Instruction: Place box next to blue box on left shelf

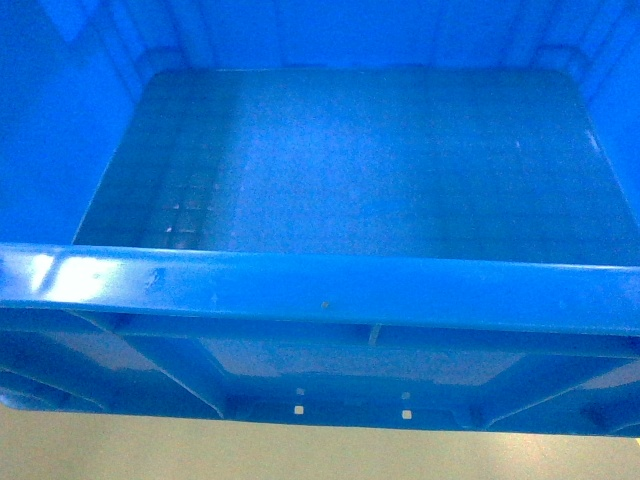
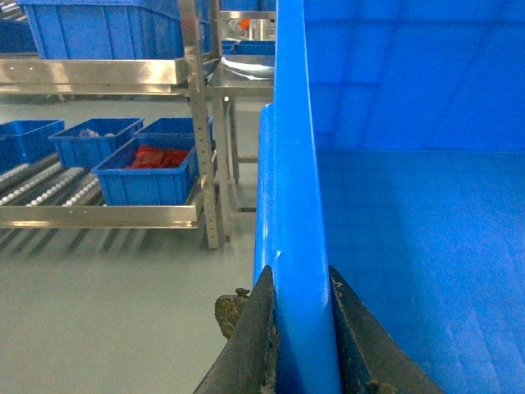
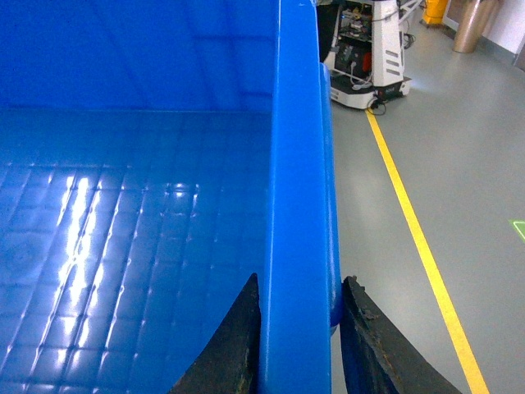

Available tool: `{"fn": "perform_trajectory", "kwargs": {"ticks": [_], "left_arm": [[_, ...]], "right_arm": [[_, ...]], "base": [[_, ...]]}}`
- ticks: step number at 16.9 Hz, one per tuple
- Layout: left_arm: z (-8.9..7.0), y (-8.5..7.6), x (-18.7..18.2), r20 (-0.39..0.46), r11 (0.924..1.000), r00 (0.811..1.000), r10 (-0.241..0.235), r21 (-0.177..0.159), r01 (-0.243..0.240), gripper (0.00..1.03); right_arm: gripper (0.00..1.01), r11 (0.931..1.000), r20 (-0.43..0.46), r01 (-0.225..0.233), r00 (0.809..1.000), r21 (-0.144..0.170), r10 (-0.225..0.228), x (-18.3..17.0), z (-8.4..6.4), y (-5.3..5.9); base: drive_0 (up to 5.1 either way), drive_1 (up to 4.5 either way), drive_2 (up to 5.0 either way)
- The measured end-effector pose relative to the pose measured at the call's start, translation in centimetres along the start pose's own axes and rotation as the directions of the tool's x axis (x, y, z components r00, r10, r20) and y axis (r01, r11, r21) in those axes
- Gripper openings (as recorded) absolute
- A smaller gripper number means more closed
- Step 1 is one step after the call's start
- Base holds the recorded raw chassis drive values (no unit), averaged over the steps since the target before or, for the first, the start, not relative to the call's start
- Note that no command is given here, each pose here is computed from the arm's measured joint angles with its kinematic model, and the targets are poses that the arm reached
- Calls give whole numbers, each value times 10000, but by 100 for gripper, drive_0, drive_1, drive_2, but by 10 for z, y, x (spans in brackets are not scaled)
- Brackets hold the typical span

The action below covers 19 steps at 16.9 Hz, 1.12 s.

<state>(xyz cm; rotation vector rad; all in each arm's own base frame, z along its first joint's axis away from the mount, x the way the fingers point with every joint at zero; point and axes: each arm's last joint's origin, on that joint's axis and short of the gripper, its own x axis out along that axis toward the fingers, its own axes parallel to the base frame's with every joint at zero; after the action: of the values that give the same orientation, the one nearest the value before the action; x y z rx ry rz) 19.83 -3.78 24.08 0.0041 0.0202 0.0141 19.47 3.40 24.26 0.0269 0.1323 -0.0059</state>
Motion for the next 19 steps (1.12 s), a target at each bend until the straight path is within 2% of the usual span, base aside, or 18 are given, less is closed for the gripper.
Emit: {"fn": "perform_trajectory", "kwargs": {"ticks": [19], "left_arm": [[0,0,0,-19,10000,10000,0,8,0,9]], "right_arm": [[20,10000,-56,7,10000,-8,-7,0,-1,0]], "base": [[3,405,-398]]}}
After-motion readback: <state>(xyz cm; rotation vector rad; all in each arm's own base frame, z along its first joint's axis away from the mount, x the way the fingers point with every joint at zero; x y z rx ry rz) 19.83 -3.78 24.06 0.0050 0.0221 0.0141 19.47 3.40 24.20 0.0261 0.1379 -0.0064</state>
